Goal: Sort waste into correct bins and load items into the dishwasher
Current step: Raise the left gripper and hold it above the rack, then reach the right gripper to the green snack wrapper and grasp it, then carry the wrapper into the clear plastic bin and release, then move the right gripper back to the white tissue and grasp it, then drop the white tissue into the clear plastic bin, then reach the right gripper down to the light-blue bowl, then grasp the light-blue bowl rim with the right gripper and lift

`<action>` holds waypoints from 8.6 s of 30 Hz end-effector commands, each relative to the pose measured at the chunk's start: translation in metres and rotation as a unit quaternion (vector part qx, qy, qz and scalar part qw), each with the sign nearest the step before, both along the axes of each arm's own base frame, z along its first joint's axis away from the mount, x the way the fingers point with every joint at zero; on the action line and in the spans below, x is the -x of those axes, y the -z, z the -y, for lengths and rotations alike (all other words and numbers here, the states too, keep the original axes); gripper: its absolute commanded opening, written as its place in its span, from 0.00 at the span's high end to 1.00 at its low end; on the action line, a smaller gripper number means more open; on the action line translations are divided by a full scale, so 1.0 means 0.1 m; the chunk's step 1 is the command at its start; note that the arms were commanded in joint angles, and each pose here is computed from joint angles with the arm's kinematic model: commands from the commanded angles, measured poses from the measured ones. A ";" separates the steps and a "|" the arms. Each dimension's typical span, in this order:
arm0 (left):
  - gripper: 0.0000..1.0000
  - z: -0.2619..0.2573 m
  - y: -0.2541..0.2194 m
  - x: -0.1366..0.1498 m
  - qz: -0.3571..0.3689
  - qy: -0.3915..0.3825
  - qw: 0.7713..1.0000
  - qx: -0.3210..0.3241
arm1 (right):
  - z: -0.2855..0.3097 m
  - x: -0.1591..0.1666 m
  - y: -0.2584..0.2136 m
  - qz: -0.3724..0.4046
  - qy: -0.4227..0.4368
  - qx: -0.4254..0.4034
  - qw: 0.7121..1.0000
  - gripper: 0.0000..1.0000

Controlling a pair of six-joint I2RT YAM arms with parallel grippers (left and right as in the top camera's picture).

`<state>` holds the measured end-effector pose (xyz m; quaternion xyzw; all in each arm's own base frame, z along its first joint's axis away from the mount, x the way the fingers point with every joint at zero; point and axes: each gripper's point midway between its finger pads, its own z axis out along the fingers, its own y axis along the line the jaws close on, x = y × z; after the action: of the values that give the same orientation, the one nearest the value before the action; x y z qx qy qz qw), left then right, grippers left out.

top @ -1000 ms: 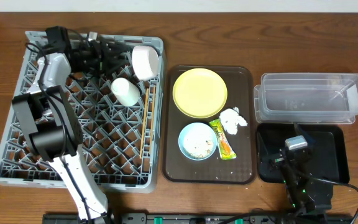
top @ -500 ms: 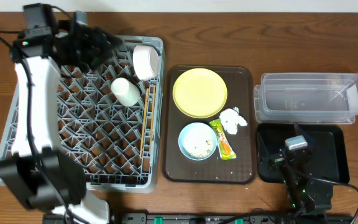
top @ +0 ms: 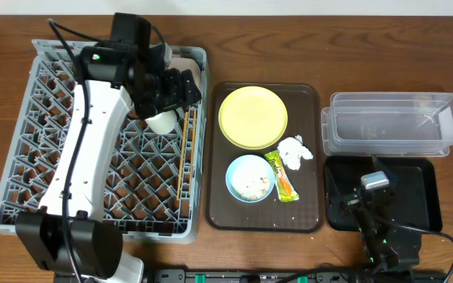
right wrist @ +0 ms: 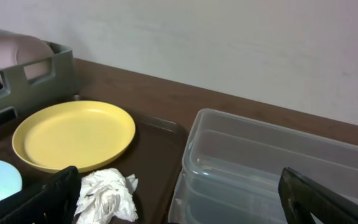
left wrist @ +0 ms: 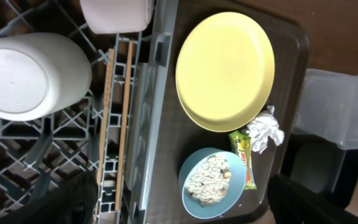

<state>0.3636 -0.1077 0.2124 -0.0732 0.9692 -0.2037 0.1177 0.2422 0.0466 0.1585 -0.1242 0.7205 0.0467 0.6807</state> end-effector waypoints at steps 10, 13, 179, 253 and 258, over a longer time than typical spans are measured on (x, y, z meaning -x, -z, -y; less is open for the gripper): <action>0.07 -0.06 0.04 -0.01 0.002 0.003 1.000 -0.023 | -0.56 0.27 -0.42 0.027 -0.180 -0.117 0.976 0.01; 0.07 -0.06 0.04 -0.01 0.002 0.003 1.000 -0.023 | -0.53 0.27 -0.52 -0.011 -0.164 -0.134 0.977 0.01; 0.05 -0.06 0.04 -0.01 0.002 0.004 1.000 -0.023 | 0.19 -1.30 0.10 -0.463 0.246 0.007 0.852 0.94; 0.05 -0.06 0.04 -0.01 0.002 0.004 1.000 -0.023 | -0.93 -0.43 1.13 -0.516 0.157 0.044 0.841 0.97; 0.05 -0.06 0.04 -0.01 0.002 0.003 1.000 -0.023 | -1.45 -0.35 0.94 -0.566 -0.022 0.024 0.823 0.68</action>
<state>0.3643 -0.1021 0.2097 -0.0706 0.9727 -0.1846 0.1219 0.2772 0.1464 0.0401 -0.0243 0.9860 -0.0055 0.1652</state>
